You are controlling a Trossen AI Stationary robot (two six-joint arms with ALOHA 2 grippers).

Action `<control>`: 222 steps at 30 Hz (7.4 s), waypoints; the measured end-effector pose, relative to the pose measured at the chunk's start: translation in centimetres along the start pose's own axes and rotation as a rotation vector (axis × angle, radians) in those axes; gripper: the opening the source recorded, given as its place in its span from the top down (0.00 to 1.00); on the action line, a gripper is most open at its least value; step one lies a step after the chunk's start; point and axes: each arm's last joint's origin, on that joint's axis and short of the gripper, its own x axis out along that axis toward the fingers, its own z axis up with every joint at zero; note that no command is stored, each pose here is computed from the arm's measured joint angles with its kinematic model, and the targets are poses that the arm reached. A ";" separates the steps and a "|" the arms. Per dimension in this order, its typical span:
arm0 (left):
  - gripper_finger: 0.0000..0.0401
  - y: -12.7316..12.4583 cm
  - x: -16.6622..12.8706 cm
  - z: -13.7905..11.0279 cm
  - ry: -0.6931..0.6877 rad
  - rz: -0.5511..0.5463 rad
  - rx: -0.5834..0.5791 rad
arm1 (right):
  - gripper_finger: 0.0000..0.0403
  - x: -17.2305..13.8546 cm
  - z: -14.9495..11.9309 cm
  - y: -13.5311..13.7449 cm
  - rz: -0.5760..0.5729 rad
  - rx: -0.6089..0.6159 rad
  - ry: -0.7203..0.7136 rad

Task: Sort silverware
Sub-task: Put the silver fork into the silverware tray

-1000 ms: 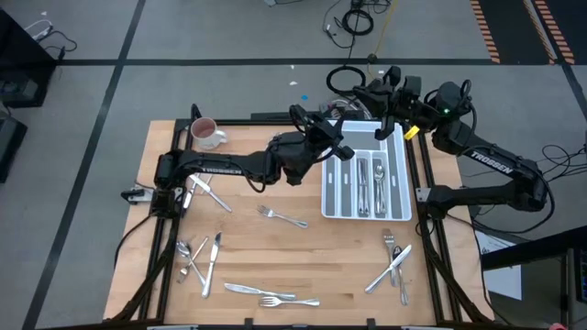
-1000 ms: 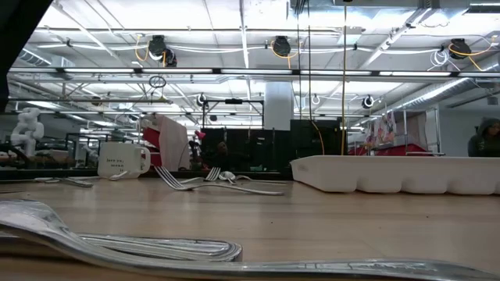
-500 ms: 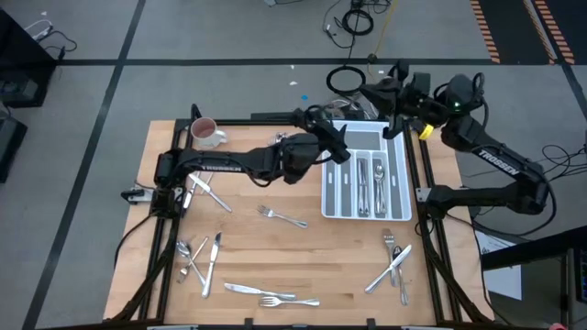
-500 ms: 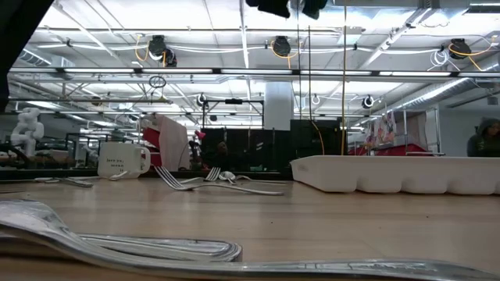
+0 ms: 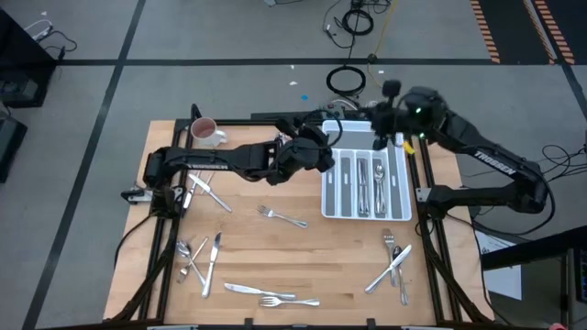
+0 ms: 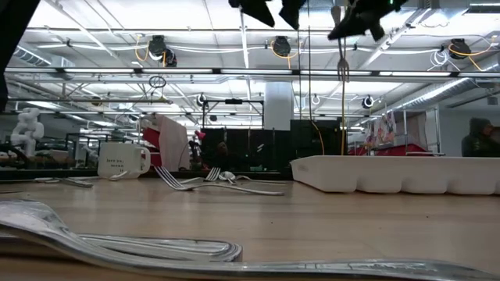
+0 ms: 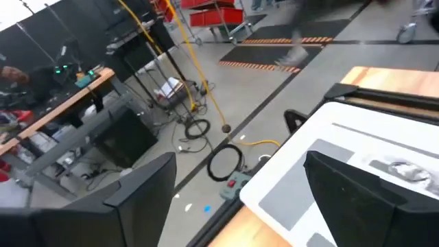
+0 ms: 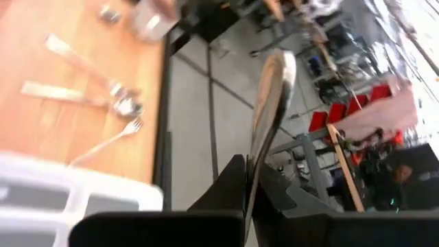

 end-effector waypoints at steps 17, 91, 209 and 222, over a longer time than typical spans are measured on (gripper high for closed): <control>0.28 2.2 -1.2 -0.4 0.075 0.163 0.038 | 1.00 3.6 -3.2 16.0 0.149 -0.718 -0.018; 0.28 2.3 -1.1 -1.5 0.142 0.136 0.059 | 0.57 4.3 -5.5 21.6 0.485 0.070 0.008; 1.00 6.3 10.0 -13.0 0.394 -0.826 -1.279 | 0.57 -10.4 -3.5 7.1 -0.290 0.716 0.020; 1.00 -1.5 12.2 -16.2 0.389 -0.985 -1.472 | 0.57 -10.4 -3.5 7.0 -0.290 0.716 0.020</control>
